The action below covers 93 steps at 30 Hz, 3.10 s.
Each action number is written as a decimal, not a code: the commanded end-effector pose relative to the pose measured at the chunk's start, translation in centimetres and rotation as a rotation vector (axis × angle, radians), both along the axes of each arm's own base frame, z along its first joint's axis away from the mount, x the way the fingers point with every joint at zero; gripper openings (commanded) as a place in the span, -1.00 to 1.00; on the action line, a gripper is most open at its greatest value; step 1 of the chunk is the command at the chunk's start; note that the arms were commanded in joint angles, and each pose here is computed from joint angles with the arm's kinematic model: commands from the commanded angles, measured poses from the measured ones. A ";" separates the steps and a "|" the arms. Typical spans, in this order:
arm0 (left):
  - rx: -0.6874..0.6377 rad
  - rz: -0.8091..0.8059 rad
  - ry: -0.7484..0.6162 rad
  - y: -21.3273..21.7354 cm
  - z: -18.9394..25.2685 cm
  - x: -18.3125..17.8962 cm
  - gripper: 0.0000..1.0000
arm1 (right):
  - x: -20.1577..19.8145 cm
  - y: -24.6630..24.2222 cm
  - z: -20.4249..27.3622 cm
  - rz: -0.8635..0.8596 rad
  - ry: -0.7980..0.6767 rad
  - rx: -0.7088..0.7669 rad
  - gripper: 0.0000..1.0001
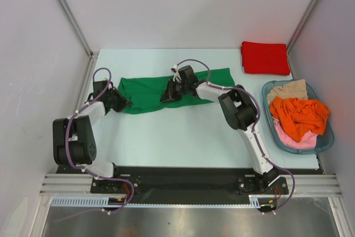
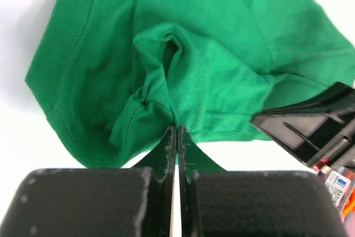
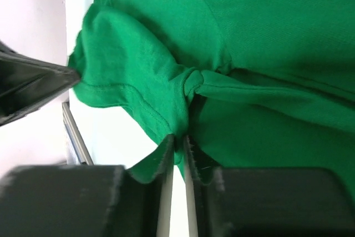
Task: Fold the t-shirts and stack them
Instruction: Fold the tshirt
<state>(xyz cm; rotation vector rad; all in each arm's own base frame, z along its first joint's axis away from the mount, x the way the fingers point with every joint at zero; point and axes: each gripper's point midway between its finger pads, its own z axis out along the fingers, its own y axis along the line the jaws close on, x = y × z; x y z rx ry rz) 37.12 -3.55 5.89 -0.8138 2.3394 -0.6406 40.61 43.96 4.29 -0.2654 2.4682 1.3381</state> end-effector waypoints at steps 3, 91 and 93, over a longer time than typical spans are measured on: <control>-0.003 0.008 -0.076 -0.2 3.2 0.6 -0.99 | 1.0 0.8 2.0 -0.002 -0.015 0.055 -0.87; -0.046 -0.006 -0.156 0.1 4.5 9.9 -0.99 | 7.2 0.2 4.1 -0.049 -0.027 0.244 -1.00; -0.040 0.001 -0.155 0.4 4.5 10.0 -0.99 | 7.5 0.1 3.8 -0.052 -0.023 0.245 -1.00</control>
